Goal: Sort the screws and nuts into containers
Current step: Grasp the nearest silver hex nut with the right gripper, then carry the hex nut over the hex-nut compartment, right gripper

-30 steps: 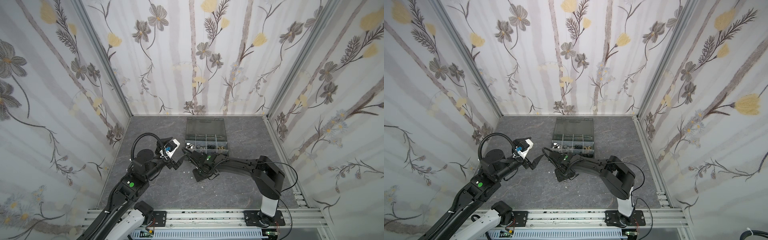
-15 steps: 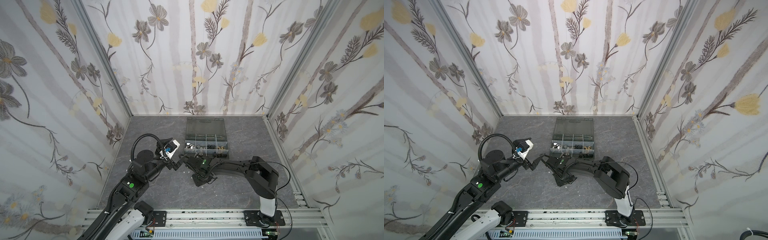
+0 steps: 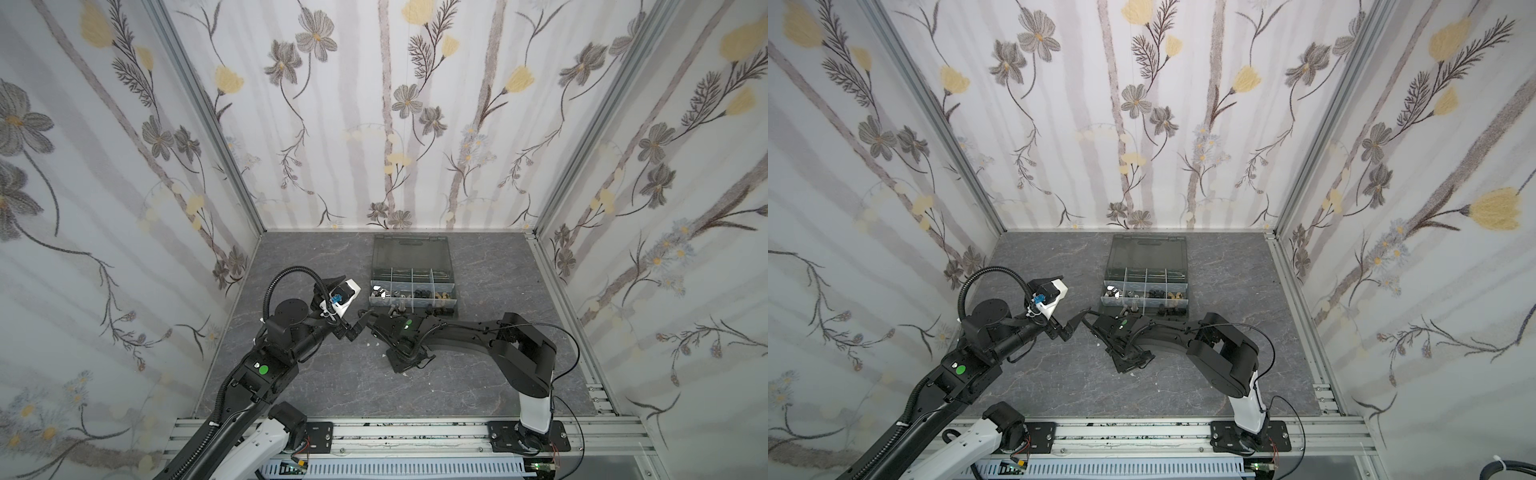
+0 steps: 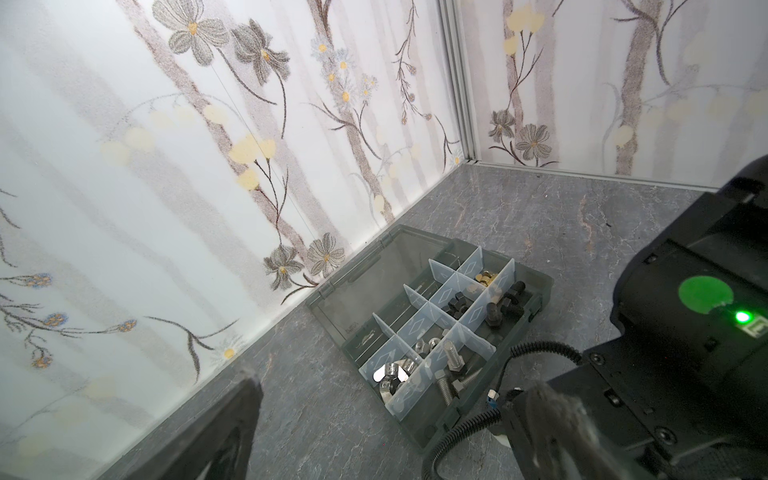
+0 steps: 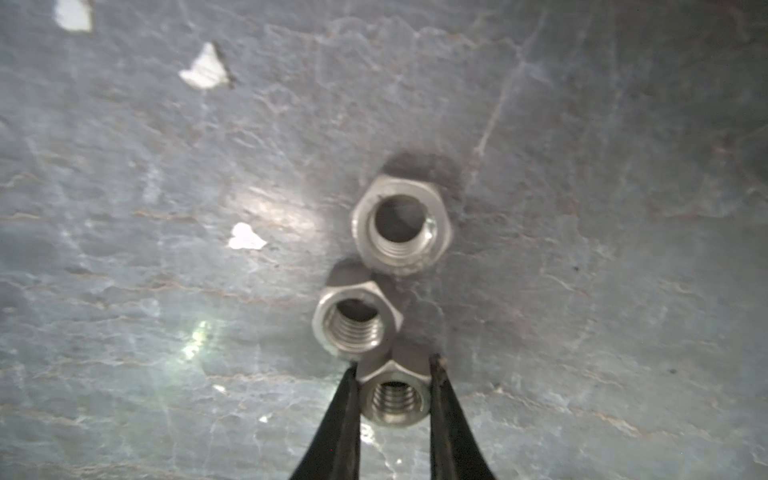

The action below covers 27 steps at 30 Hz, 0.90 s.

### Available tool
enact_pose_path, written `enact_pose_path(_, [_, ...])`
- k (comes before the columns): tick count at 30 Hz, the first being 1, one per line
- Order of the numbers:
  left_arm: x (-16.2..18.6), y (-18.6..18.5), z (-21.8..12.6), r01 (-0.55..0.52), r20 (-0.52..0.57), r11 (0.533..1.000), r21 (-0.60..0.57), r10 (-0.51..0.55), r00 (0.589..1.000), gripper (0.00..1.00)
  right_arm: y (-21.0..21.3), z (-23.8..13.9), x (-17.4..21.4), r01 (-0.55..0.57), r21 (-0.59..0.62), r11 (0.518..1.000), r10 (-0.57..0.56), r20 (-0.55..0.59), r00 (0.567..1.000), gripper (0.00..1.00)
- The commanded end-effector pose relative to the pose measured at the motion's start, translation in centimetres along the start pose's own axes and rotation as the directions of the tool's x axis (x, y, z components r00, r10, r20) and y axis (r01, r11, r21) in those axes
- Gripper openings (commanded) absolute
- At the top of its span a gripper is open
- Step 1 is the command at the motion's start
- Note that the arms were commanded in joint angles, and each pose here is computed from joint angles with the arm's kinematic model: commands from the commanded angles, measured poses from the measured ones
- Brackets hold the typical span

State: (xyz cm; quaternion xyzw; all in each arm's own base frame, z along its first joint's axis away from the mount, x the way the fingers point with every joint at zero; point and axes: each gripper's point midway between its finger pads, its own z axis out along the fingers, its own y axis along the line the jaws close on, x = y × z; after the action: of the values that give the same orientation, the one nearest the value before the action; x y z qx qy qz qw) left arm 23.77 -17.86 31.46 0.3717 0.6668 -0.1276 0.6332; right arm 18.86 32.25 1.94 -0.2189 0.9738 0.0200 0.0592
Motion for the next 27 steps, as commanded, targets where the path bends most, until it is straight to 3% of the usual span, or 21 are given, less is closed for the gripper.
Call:
enact_pose_path(1, [-0.4,0.3,-0.4,0.027,-0.002,1.000,-0.011,-0.027,1.000,1.00,-1.8,-1.4,-0.3,-0.042,0.046,0.998,0.041,0.028,0.999,0.12])
enact_pose_path(9, [0.0,-1.0,-0.8,0.159,-0.130,0.985,0.072,-0.148,0.980,1.00,-5.9,-6.0,-5.6,-0.127,0.051,0.991,0.118,0.160,0.980,0.11])
enact_pose_path(15, [-0.6,-1.4,-1.8,0.289,-0.215,0.954,0.086,-0.265,0.940,1.00,-6.9,-9.0,-10.9,-0.113,0.059,0.992,0.095,0.248,0.964,0.11])
enact_pose_path(21, [0.4,-3.2,-2.5,0.415,-0.315,0.901,0.125,-0.361,0.878,1.00,-7.1,-9.0,-15.0,-0.100,0.073,0.992,0.075,0.293,0.953,0.09])
enact_pose_path(27, [2.0,-4.2,-3.1,0.432,-0.395,0.894,0.115,-0.358,0.846,1.00,-9.3,-8.6,-19.0,-0.134,0.077,0.988,0.100,0.341,0.935,0.09])
